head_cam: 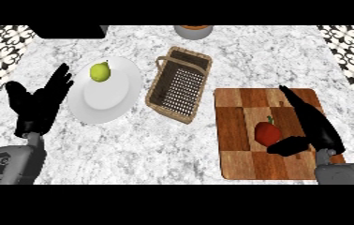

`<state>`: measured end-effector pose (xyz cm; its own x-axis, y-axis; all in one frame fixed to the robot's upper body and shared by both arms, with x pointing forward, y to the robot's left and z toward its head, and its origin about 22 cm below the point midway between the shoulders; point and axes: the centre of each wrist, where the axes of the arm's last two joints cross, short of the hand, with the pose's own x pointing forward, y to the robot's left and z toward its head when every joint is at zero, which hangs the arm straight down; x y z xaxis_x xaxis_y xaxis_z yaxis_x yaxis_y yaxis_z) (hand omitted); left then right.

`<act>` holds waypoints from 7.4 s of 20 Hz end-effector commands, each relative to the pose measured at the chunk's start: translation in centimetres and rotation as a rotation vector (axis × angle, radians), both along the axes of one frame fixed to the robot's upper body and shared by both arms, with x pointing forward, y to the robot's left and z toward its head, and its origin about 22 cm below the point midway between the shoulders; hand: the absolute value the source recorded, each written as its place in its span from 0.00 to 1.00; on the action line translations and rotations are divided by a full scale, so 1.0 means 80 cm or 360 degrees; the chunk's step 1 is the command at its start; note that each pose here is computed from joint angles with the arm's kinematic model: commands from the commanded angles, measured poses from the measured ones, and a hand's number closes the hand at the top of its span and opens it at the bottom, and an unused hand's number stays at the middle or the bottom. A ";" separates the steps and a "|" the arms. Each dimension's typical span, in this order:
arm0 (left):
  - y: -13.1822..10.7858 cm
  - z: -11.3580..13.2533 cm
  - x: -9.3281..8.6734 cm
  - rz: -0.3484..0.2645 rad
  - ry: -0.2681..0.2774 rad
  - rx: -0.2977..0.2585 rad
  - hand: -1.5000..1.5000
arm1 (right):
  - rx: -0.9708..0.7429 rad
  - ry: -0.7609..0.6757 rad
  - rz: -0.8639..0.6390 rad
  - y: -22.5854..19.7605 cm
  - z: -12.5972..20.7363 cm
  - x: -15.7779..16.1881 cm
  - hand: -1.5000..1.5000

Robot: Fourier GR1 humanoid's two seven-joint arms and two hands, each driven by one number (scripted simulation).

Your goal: Pick the bell pepper from the cutting board and place it in the basket

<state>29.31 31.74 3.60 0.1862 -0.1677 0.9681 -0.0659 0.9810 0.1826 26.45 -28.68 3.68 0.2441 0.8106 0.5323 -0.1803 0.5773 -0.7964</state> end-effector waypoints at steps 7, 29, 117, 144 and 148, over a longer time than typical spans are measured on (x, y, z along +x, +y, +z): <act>0.010 0.010 -0.012 0.0014 0.0013 -0.0002 0.50 | 0.0133 -0.0019 0.0072 -0.016 -0.005 -0.027 0.00; 0.002 0.001 0.001 0.0012 -0.0004 -0.0009 0.50 | -0.0269 0.0120 0.0257 0.024 -0.049 -0.024 1.00; -0.016 -0.008 0.012 -0.0047 0.0018 0.0015 0.50 | 0.0099 -0.1040 -0.0759 0.406 0.272 0.107 0.00; 0.018 -0.005 -0.015 0.0085 0.0043 0.0003 0.50 | 0.0833 -0.1233 -0.0991 0.256 0.269 0.033 0.00; 0.031 -0.009 -0.024 0.0113 0.0060 -0.0011 0.50 | 0.0849 -0.1153 -0.0925 0.223 0.257 -0.021 0.00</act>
